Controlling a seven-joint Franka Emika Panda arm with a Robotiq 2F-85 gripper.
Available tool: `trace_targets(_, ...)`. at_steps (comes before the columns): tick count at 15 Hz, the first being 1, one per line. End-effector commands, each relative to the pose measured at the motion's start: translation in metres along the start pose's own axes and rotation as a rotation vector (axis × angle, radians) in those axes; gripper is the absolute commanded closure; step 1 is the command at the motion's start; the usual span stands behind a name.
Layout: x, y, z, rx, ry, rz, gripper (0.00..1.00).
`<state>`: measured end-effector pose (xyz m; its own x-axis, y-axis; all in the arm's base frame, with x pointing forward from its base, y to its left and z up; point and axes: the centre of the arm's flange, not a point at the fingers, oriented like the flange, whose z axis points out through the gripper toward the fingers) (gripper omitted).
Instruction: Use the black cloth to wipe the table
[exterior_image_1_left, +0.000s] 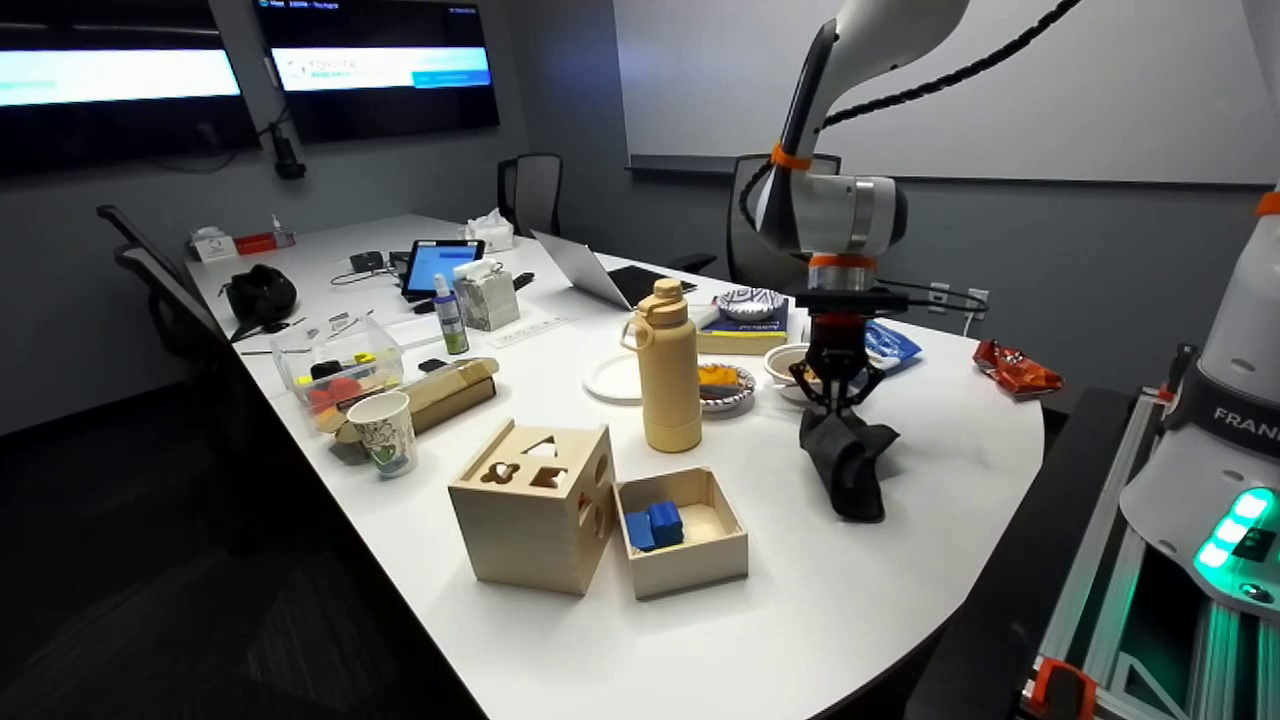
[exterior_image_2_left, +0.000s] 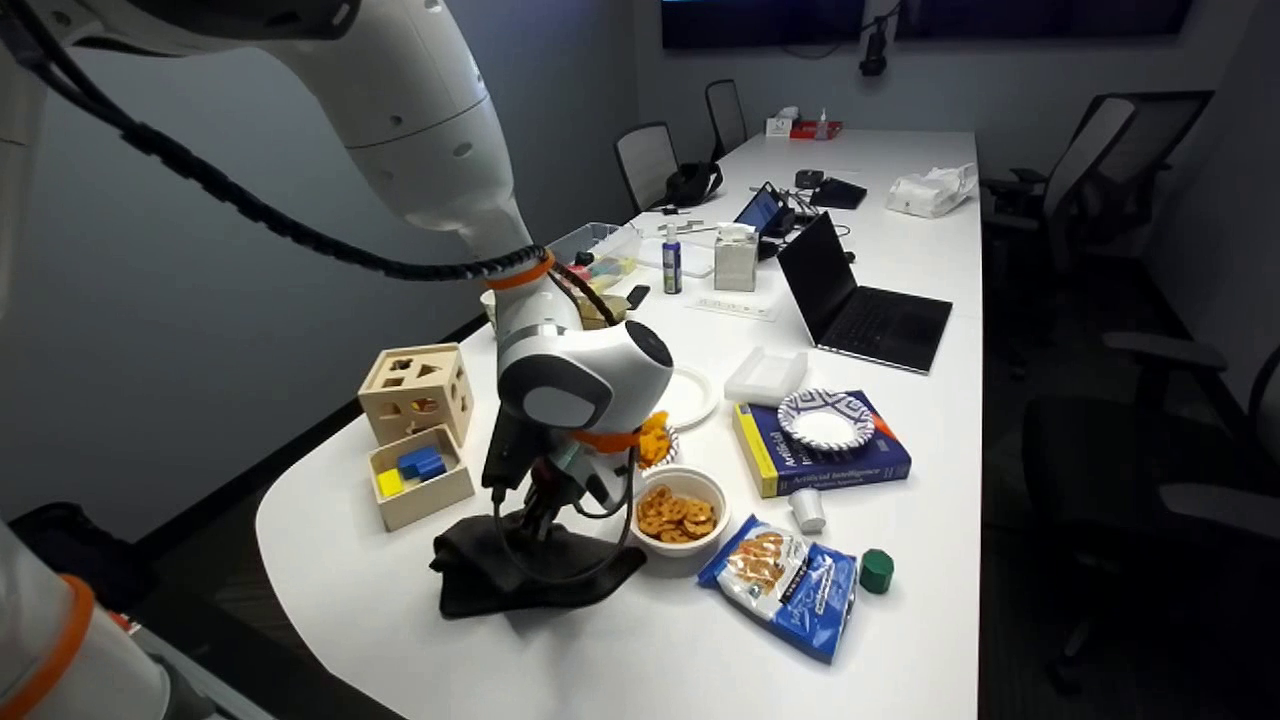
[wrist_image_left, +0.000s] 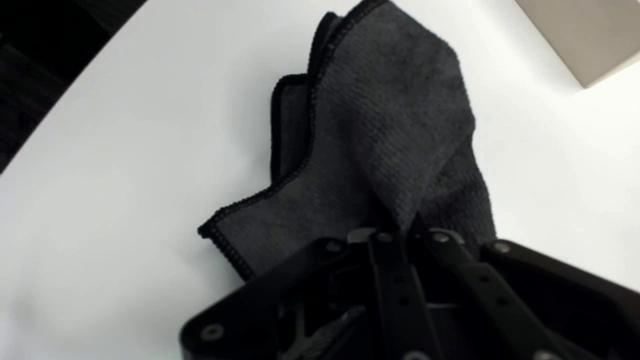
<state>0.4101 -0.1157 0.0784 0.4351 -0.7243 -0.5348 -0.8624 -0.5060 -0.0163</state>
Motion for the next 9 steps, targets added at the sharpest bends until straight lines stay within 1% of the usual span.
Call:
trace_targets(1, -0.012, 0.048, -0.018, 0.043, 0.026, 0.093, 0.98)
trace_targets(6, 0.007, 0.101, -0.042, 0.167, 0.109, 0.263, 0.98)
trace_targets(9, 0.021, 0.116, -0.058, 0.293, 0.135, 0.342, 0.98)
